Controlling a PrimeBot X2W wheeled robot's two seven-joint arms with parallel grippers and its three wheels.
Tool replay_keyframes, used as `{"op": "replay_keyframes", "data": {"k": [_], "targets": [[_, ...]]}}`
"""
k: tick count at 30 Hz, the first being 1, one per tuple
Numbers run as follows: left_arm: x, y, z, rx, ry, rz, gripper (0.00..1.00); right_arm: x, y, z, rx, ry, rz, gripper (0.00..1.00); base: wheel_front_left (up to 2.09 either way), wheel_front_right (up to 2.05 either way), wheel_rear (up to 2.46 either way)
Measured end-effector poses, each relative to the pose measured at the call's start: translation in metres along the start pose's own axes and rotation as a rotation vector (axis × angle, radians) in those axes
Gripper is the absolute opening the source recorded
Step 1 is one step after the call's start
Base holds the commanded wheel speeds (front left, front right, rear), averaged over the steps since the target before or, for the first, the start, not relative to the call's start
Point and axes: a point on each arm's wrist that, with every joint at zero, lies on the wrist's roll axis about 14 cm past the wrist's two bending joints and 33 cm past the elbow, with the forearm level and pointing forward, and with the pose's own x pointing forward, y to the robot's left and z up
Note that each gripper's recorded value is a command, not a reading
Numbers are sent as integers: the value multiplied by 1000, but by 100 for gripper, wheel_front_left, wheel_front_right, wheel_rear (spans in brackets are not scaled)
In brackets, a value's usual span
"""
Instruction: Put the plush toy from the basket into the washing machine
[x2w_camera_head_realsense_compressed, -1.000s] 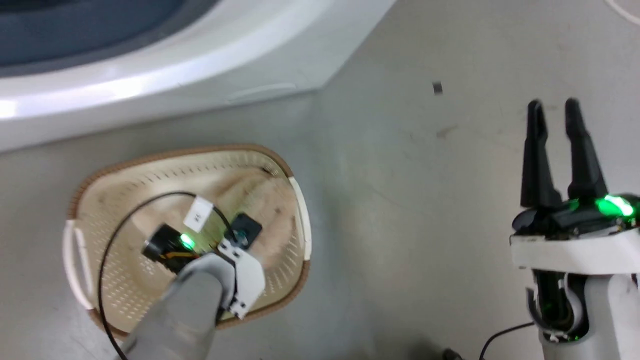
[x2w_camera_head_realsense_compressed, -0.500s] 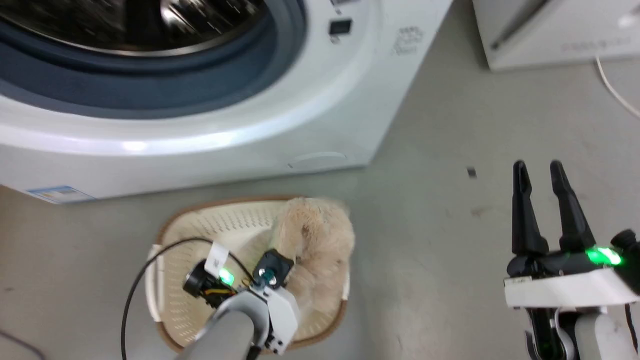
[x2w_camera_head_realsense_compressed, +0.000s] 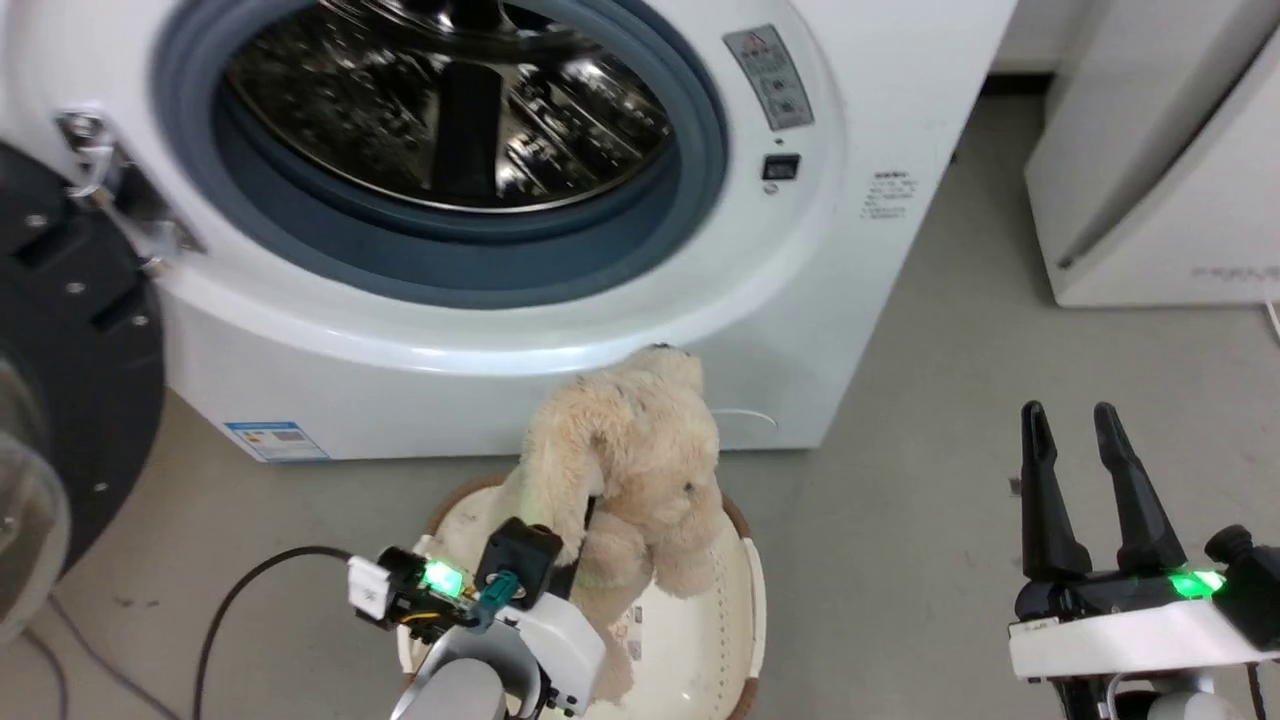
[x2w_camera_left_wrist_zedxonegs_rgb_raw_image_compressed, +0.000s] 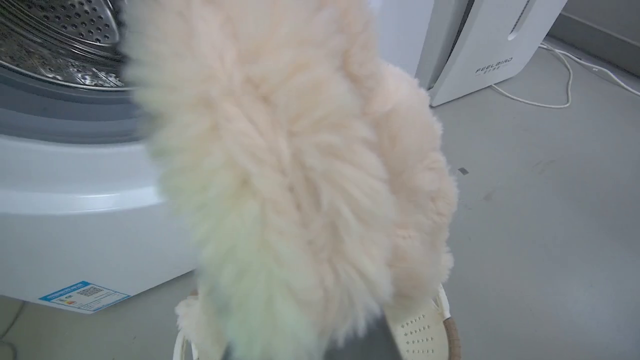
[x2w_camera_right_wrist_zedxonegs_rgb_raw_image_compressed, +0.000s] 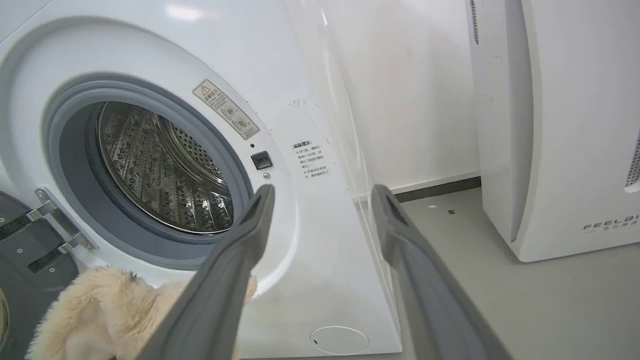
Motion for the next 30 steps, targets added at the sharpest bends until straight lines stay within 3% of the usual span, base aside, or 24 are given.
{"op": "replay_keyframes", "data": {"k": [14,30], "targets": [[-16,60,49,-30,-157,201,0,0,17,3,13,-10,46,100,0,0,0],[73,131,84,-13,-204,279,0,14,-25,-11,-20,17,-61,100,0,0,0]]}}
